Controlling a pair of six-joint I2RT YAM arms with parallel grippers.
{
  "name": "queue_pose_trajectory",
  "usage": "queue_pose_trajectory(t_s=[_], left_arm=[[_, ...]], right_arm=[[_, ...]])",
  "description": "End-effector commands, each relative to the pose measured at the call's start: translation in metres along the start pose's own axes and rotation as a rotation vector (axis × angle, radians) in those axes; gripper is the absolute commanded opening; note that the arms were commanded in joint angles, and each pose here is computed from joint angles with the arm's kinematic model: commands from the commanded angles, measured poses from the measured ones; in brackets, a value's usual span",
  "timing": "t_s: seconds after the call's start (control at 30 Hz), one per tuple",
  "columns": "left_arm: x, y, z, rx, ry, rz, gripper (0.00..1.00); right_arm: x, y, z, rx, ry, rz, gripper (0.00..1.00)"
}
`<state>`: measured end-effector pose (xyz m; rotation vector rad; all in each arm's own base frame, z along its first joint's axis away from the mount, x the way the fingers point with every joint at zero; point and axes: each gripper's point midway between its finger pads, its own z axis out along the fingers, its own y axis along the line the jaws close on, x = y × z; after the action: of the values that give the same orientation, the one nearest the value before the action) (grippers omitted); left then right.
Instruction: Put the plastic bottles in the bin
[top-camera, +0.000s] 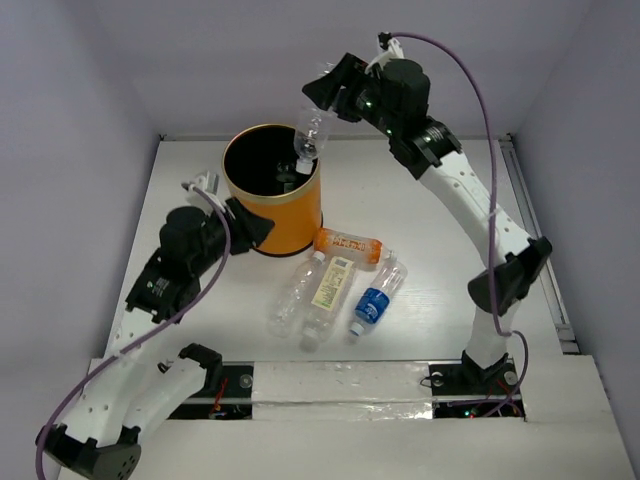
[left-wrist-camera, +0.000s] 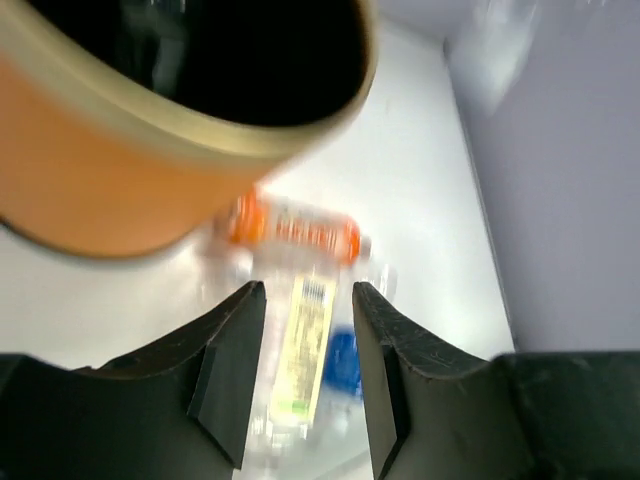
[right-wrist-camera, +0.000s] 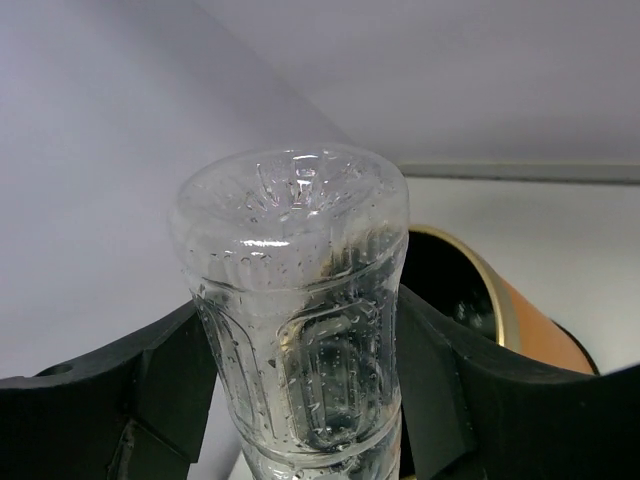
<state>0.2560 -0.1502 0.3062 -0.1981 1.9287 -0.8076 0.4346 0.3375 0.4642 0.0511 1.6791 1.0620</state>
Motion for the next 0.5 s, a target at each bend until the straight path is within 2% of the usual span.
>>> queue_pose_trajectory(t_s=[0.0,0.07,0.13,0.27,0.4,0.47], left_arm=[[0.057,0.019,-0.007,-0.011,0.130,-0.109,0.37],[0.075,0.021,-0.009,-0.009,0.159,-0.150,0.37],[0.090,0.032,-0.007,-0.040,0.186,-0.158,0.42],[0.118,0.041,0.001,-0.077,0.287,-0.115,0.52],[0.136,0.056,0.016,-0.162,0.362,-0.032,0.66],[0.144,0.059,0.022,-0.176,0.392,-0.007,0.71]], right_arm=[[-0.028,0.016,0.021,-0.035,-0.110,0.035,0.69],[-0.014,0.008,0.041,-0.016,-0.084,0.054,0.69],[0.004,-0.003,0.057,0.008,-0.053,0.046,0.69],[0.033,-0.001,0.066,0.015,0.010,0.008,0.90],[0.041,0.003,0.059,0.011,0.046,-0.031,0.99],[0.037,0.007,0.051,0.004,0.052,-0.052,1.00]])
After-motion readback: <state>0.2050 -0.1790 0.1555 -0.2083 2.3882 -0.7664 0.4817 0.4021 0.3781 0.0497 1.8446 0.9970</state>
